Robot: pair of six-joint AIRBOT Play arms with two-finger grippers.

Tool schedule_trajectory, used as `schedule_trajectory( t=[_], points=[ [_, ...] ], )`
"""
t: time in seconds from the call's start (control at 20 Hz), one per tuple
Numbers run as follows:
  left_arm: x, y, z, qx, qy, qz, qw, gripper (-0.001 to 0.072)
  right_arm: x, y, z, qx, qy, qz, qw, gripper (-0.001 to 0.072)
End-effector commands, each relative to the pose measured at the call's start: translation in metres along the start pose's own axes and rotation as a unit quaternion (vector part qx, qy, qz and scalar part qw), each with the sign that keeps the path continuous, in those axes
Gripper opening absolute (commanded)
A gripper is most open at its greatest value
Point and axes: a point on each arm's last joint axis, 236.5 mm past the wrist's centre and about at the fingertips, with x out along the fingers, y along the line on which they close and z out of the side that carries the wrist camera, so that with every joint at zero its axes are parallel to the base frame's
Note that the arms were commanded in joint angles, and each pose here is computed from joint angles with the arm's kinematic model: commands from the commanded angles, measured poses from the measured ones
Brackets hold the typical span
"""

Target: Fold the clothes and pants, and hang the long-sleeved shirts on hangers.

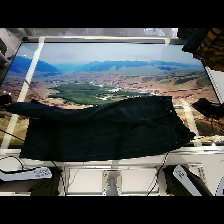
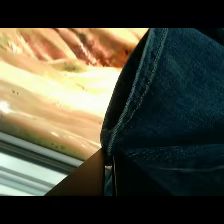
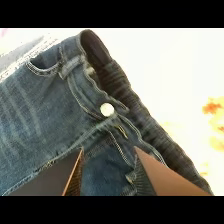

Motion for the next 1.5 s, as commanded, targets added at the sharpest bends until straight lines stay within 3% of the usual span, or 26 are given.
schedule_trajectory(
  t=[0.0, 0.1, 0.55, 0.65, 0.75, 0.9, 1.2, 1.45],
  points=[
    [-0.001, -0.015, -0.010, 0.011, 0.023, -0.023, 0.999, 0.0033, 0.036, 0.008, 0.009, -0.028, -0.001, -0.005, 1.000, 0.0345],
    [-0.002, -0.024, -0.008, 0.023, 0.022, -0.024, 0.999, 0.0033, 0.072, 0.014, 0.015, -0.030, 0.010, -0.002, 0.999, 0.0405],
    [-0.004, -0.034, -0.018, 0.023, 0.047, -0.031, 0.998, 0.0033, 0.206, 0.045, 0.036, -0.031, 0.094, 0.017, 0.995, 0.0395],
    [-0.005, -0.036, -0.026, 0.023, 0.064, -0.035, 0.997, 0.0033, 0.219, 0.047, 0.030, -0.028, 0.106, 0.018, 0.994, 0.0293],
    [-0.008, -0.039, -0.041, 0.020, 0.096, -0.042, 0.994, 0.0032, 0.221, 0.049, 0.026, -0.032, 0.112, 0.019, 0.993, 0.0022],
    [-0.025, -0.035, -0.063, 0.015, 0.136, -0.034, 0.990, 0.0030, 0.209, 0.055, 0.049, -0.040, 0.099, 0.026, 0.994, 0.0016],
    [-0.107, -0.018, -0.031, -0.011, -0.055, 0.012, 0.998, 0.0028, 0.149, 0.059, 0.141, -0.077, -0.009, 0.006, 0.997, 0.0014],
    [-0.204, 0.000, 0.025, -0.066, -0.290, 0.045, 0.954, 0.0026, 0.116, 0.034, 0.164, -0.063, -0.045, -0.019, 0.997, 0.0014]
  ],
)
